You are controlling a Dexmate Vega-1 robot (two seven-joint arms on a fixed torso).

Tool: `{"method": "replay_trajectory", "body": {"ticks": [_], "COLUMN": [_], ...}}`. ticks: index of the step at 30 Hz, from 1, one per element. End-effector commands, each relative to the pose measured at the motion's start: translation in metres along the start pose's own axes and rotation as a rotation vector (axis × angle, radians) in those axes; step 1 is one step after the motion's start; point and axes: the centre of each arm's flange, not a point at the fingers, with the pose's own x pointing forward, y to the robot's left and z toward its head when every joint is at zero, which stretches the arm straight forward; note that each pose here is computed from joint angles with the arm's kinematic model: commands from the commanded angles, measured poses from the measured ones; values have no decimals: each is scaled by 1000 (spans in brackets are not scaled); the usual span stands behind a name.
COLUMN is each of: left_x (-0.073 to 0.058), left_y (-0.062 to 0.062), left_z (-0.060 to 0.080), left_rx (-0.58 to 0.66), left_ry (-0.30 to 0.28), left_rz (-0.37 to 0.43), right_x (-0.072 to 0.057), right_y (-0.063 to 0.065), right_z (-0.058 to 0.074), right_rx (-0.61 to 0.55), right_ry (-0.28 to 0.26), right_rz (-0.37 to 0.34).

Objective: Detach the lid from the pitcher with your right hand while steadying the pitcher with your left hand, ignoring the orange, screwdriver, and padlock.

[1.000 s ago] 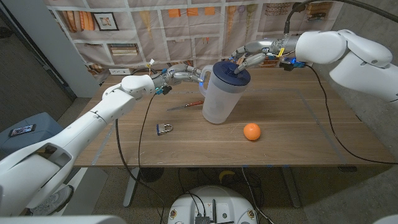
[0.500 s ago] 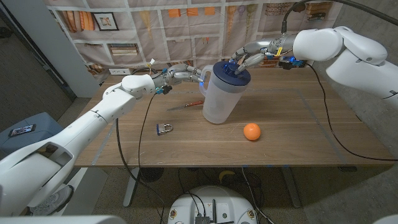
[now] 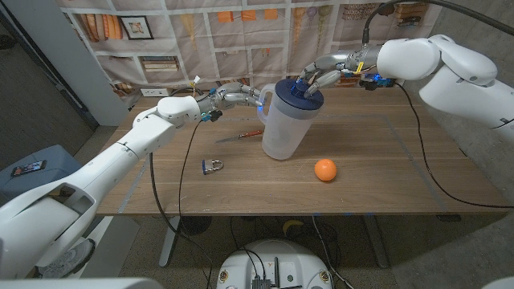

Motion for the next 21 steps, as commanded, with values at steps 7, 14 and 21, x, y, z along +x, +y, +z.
{"method": "replay_trajectory", "body": {"ticks": [7,14,21], "left_x": [0,-2,-4], "left_y": [-4,-5,-7], "left_z": [1,2,2], "left_rx": [2,2,4], "left_ry": [0,-2,-4], "left_rz": [-6,-6,-5], "right_x": [0,-1,-4], "right_y": [0,0,2], "right_z": [3,6,7], "right_rx": [-25,-35,-39], "right_ry": [15,14,25], "right_rz": [-33,-39,-54]}}
